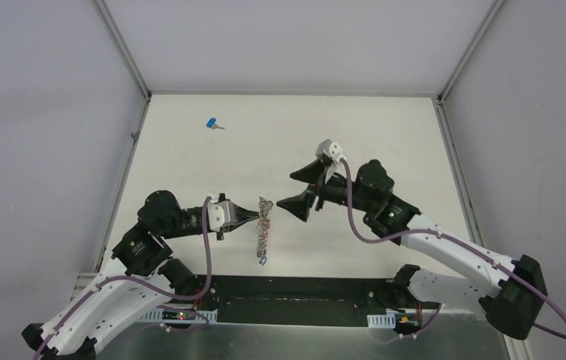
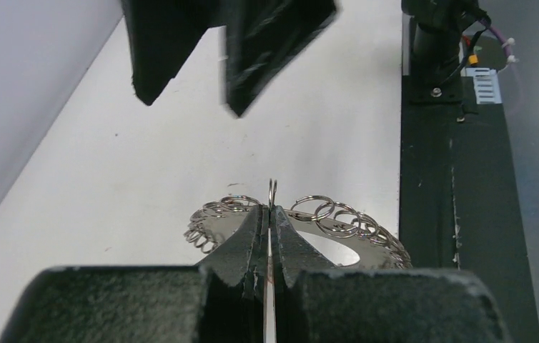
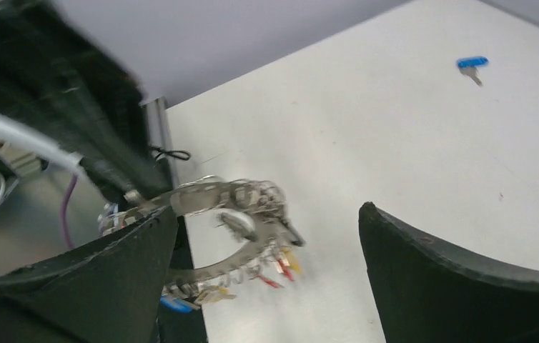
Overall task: Put the keys on the keyring
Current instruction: Pick up the keyring from the center of the board, then adjust the keyring.
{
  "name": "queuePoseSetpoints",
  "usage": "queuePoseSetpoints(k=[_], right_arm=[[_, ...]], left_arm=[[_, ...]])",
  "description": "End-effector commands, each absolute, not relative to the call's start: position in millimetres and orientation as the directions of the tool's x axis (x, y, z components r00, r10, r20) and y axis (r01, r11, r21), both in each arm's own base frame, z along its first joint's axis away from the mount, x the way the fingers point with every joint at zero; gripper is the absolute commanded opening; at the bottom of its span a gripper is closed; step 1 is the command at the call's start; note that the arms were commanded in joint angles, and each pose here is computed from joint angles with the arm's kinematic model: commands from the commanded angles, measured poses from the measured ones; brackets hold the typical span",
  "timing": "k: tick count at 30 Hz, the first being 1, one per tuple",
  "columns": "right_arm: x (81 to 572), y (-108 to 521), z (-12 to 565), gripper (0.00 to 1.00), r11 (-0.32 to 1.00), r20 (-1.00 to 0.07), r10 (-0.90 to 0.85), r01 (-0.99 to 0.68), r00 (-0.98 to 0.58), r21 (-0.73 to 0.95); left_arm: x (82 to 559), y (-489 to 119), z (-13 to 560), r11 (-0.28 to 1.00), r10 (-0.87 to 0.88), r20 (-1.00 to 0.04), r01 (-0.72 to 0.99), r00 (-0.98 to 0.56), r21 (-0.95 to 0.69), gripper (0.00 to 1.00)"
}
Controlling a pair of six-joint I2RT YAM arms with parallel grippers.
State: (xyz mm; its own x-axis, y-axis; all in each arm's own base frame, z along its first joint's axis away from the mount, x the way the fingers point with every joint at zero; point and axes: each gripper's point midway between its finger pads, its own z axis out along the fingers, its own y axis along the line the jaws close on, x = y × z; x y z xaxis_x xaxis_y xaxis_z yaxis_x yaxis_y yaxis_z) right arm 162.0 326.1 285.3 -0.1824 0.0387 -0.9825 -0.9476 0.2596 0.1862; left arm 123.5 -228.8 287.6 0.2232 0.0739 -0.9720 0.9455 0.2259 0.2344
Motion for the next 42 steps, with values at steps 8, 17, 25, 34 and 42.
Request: queuePoseSetpoints(k=[8,17,25,34,42], right_arm=[[336,359,270,0.99,0.601,-0.802,0.069,-0.617,-0.593,0.508],[434,450,177,0.96,0.635,-0.674,-0.134,-0.585,-0.726,0.504],[507,509,152,0.73,0.561,-0.756,0.132,-0.580,-0.641,0.590],[563,528,126,0.61,0.521,-0.692,0.455,-0.463,-0.561,0.717],[511,490,160,0.68,0.396,-0.690,0.322,-0.570,-0.648,0.720]], left_arm=[[132,-179,312,0.511,0.141,-0.990,0.857,-0.008,0.066,0.00],[147,-143,298,0.726,0.194,-0.940,0.685,-0.281,-0.055,0.00],[151,-146,296,0.749,0.176,-0.921,0.654,-0.348,-0.103,0.00],[161,-148,290,0.774,0.133,-0.927,0.621,-0.351,-0.124,0.00],[178,-176,276,0.728,0.228,-0.894,0.678,-0.385,-0.106,0.00]])
